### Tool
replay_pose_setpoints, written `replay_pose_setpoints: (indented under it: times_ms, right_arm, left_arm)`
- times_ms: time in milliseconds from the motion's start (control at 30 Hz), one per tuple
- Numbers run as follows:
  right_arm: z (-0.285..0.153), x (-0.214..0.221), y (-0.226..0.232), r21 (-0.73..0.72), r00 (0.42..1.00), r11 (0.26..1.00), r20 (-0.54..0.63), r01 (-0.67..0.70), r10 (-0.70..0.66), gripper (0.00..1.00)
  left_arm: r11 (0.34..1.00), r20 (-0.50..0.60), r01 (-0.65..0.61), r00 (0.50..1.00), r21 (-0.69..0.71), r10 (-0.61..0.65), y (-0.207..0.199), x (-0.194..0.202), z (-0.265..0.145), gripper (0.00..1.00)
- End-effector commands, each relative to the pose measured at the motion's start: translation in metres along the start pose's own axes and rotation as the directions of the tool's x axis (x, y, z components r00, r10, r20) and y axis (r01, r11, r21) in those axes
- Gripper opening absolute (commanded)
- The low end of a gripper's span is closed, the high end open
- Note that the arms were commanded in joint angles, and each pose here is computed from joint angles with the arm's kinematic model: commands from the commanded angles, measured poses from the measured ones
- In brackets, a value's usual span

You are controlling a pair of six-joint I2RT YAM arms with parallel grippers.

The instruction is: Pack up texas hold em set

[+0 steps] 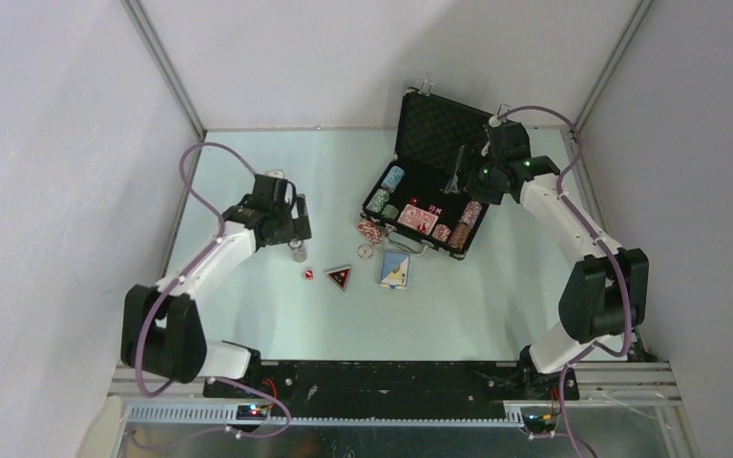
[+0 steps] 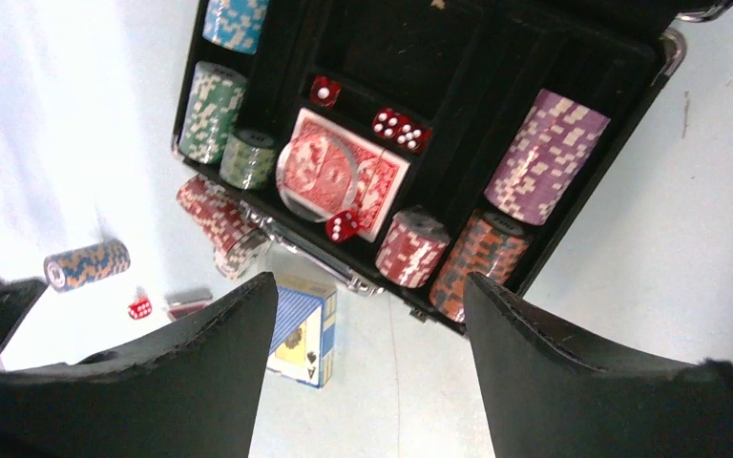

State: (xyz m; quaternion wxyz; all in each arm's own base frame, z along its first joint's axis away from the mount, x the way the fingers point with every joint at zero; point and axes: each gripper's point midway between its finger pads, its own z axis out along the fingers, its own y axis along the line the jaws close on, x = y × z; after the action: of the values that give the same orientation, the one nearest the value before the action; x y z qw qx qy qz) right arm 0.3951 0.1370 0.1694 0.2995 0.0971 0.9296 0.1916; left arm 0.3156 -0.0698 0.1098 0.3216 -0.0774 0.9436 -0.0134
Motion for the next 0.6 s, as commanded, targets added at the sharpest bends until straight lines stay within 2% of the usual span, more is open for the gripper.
replay_pose_setpoints:
  times_ms: [0, 200, 267, 433, 567]
  right_arm:
    - [-0.026, 0.001, 0.020, -0.052, 0.997, 0.997, 0.041, 0.064, -0.062, 0.74]
    - [-0.025, 0.010, 0.019, -0.051, 0.998, 0.997, 0.020, 0.058, -0.057, 0.72]
    - [-0.026, 0.011, 0.020, -0.056, 0.998, 0.997, 0.022, 0.057, -0.055, 0.72]
    - [-0.027, 0.008, 0.028, -0.093, 0.997, 0.993, 0.030, 0.067, -0.064, 0.72]
    - [-0.026, 0.011, 0.037, -0.142, 0.995, 0.985, 0.021, 0.098, -0.095, 0.71]
  left_arm:
    - [0.999, -0.036, 0.021, 0.999, 0.049, -0.019, -0.013, -0.008, 0.014, 0.95]
    - [0.999, -0.116, 0.027, 0.993, 0.045, -0.022, -0.019, 0.000, 0.029, 0.89]
    - [1.000, -0.135, 0.027, 0.991, 0.016, -0.025, -0.015, 0.003, 0.031, 0.83]
    - [1.000, -0.134, 0.024, 0.991, 0.001, -0.024, -0.012, -0.002, 0.030, 0.59]
    - [1.000, -0.162, 0.021, 0.987, 0.020, -0.018, -0.016, 0.001, 0.028, 0.58]
